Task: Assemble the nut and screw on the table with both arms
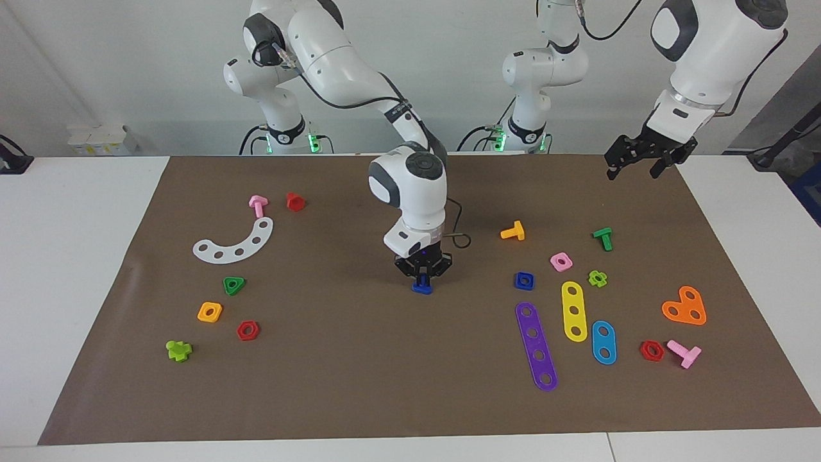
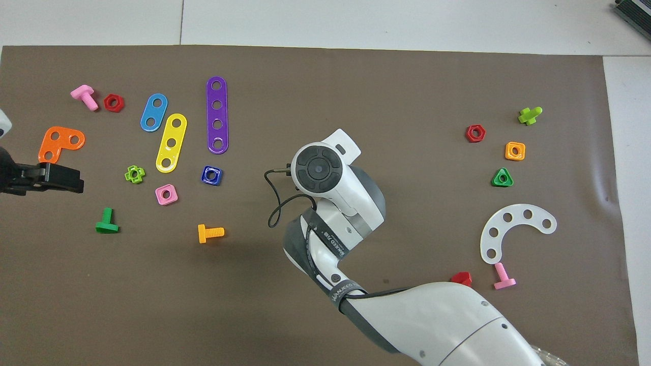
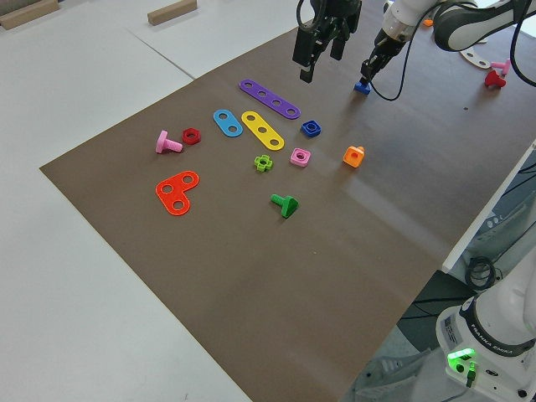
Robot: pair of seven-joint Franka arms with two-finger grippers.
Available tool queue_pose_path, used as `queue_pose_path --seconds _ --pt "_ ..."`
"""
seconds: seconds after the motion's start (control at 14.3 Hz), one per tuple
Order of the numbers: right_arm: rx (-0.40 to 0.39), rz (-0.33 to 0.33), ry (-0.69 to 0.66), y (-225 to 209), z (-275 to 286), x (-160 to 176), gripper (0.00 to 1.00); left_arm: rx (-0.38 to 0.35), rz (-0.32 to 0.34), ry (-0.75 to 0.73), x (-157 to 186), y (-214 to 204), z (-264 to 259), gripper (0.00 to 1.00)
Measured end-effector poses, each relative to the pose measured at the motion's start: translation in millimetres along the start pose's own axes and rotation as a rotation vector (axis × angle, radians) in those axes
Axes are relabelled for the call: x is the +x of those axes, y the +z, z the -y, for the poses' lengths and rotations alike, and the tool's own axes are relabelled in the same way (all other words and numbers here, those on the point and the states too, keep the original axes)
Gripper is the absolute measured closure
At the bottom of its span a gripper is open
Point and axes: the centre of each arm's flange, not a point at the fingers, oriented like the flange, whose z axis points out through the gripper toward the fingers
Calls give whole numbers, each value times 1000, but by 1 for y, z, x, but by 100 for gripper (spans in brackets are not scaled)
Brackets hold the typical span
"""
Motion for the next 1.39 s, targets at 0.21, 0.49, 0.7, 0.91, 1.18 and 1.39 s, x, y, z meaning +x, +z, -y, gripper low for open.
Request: queue_pose_path --seconds 0.21,0.49,0.7,0.91,1.18,1.39 --pt "17 -36 20 -38 -5 16 34 0 0 0 0 0 0 0" --pt "-11 -51 148 -146 -87 62 0 0 0 0 0 0 0 0" --pt "-47 -37 180 -196 -165 85 0 0 0 0 0 0 0 0" --pt "-67 -20 157 -228 -230 96 0 0 0 0 0 0 0 0" --pt "-86 39 156 -278 -302 89 0 0 0 0 0 0 0 0" --pt "-84 97 151 -309 -353 75 0 0 0 0 0 0 0 0"
